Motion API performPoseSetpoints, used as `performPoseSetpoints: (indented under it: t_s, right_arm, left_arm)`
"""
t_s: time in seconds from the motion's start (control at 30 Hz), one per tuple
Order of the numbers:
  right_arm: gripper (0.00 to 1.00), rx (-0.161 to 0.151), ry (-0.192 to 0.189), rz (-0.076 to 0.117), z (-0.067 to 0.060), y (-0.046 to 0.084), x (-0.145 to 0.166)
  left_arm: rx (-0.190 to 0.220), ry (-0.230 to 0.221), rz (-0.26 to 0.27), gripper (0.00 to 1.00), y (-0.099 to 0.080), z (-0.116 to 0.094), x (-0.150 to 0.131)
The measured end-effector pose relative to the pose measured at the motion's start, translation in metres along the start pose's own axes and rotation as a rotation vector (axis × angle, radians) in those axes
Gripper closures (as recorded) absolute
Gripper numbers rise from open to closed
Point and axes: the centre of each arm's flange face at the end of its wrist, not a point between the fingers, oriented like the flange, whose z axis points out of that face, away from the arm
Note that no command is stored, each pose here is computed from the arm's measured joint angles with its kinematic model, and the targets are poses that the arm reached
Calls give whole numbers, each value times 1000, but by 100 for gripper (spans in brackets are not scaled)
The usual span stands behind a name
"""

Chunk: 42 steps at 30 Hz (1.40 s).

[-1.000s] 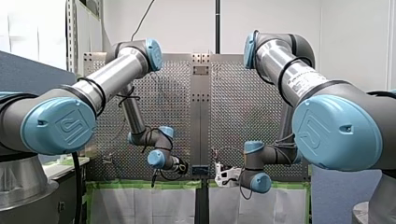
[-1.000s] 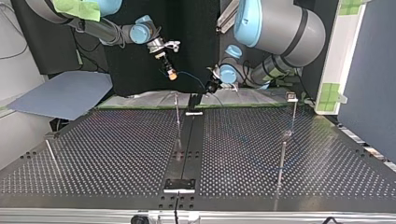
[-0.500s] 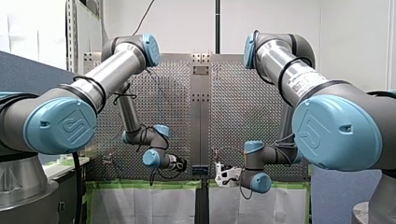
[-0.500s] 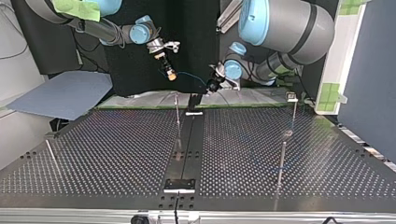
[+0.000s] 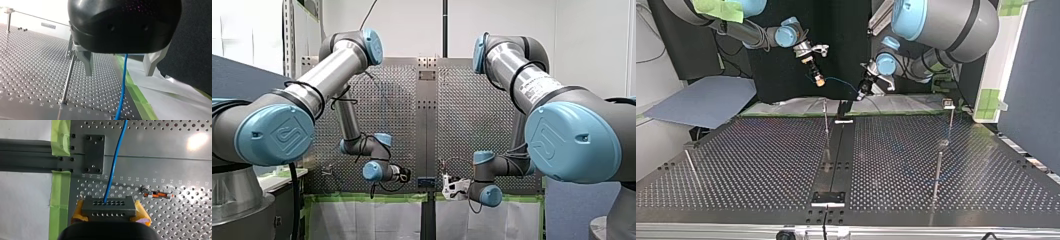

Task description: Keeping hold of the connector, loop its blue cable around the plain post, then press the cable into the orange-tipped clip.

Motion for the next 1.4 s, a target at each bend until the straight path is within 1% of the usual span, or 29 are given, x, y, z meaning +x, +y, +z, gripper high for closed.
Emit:
performPoseSetpoints:
  t_s: [0.13,0.27,0.33,0.47,0.6,0.7,0.77,0.9,1.13,1.23,1.4]
  right_arm:
    - [100,2,-2,0,0,-1,0]
    - [100,4,-3,1,0,-2,0]
    - [100,5,-4,1,0,-3,0]
    - [100,6,-6,2,-1,-3,-1]
    - [100,6,-8,2,-1,-3,-1]
    - [100,6,-8,1,-1,-3,-1]
    - [100,5,-8,0,-1,-3,-1]
    - [100,3,-7,-1,-1,-1,-1]
    - [100,3,-6,-2,-1,-1,-1]
    - [100,4,-6,-4,-1,-2,-1]
    - [100,6,-6,-4,-1,-3,-1]
  left_arm:
    - [-7,-27,23,0,-14,1,-2]
    - [-11,-70,36,0,-30,6,-8]
    - [-12,-78,42,0,-40,8,-11]
    - [-13,-65,52,0,-60,6,-10]
    - [-14,-40,75,0,-79,-1,-6]
    - [-21,-17,89,0,-89,-6,-3]
    - [-34,-3,94,0,-89,-7,-1]
    - [-76,20,97,0,-83,-9,0]
    - [-148,26,91,0,-73,-10,0]
    - [-148,25,86,0,-73,-10,0]
    - [-125,23,70,0,-77,-10,1]
